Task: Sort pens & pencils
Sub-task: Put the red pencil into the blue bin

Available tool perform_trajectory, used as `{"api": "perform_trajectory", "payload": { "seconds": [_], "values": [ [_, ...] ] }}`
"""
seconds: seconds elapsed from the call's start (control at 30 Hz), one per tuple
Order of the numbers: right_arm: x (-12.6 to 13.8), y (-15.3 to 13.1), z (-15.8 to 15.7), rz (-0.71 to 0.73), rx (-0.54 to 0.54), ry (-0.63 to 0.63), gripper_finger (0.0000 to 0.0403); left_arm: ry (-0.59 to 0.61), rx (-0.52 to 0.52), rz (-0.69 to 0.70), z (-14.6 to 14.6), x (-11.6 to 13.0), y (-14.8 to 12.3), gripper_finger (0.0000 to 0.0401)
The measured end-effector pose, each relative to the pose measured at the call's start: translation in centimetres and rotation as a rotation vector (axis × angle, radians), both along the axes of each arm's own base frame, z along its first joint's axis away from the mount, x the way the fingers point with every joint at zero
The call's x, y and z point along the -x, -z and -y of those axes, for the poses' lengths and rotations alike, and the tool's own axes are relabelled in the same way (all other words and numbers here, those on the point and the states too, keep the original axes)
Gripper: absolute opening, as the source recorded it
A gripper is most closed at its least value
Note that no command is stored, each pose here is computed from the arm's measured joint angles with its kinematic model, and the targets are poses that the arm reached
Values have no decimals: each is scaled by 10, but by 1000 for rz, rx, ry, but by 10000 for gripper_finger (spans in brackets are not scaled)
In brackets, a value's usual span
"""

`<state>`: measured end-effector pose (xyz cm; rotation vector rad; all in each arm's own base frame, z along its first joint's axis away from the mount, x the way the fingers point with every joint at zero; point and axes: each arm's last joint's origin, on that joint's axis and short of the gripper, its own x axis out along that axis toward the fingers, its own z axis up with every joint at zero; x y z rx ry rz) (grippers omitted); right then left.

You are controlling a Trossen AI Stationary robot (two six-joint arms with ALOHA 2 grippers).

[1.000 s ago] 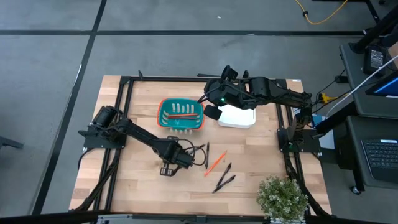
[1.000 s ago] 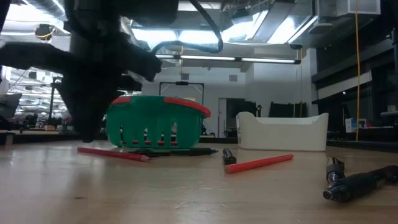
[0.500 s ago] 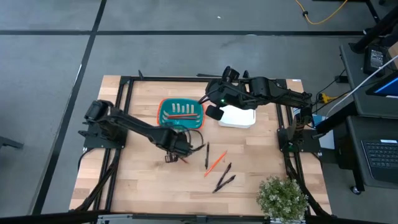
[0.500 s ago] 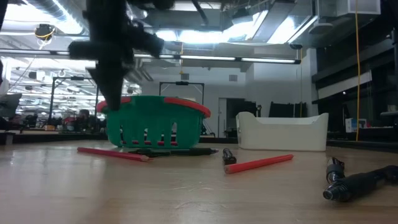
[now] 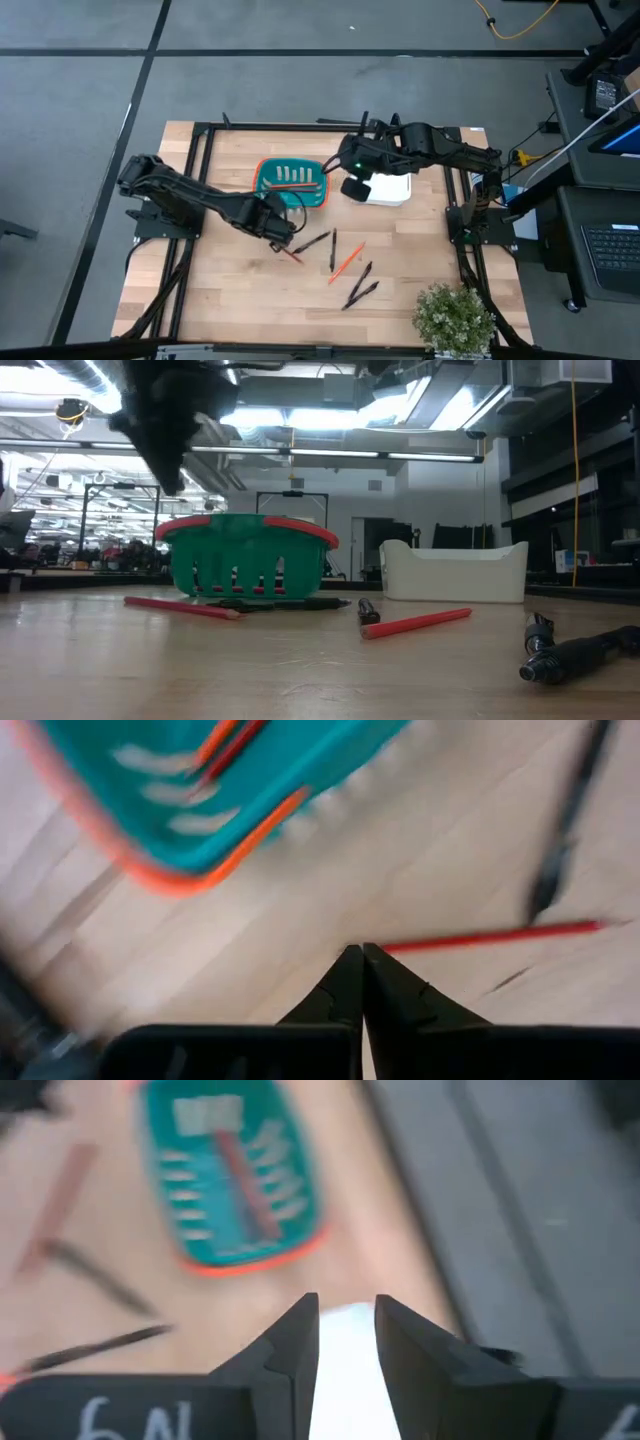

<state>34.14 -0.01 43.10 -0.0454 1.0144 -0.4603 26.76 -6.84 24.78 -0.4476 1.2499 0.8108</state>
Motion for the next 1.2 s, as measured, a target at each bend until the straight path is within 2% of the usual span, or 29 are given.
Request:
{"api": "perform_trajectory", "payload": {
  "seconds": [0.17,0.3,0.47,0.57,0.7,0.8,0.9,1.0,1.2],
  "values": [
    [-26,2,-11,129,-230,-244,102,-95,-48,-105,13,28,-8,0],
    [-55,17,-26,188,-313,-388,102,-135,-68,-100,33,57,-22,0],
    [-92,63,-41,94,-378,-462,102,-134,-93,66,58,93,-40,0],
    [-112,98,-50,18,-413,-506,102,-131,-79,121,70,110,-42,0],
    [-138,148,-63,-65,-447,-604,102,-138,-66,87,80,127,-30,0],
    [-155,175,-71,-46,-491,-678,102,-151,-74,34,83,137,-18,0],
    [-164,193,-72,-36,-511,-696,102,-156,-76,-2,86,145,-11,0],
    [-167,199,-71,-43,-482,-677,102,-142,-76,-4,89,151,-9,0],
    [-174,196,-66,31,-432,-470,102,-138,-70,13,95,160,-9,0]
  ]
}}
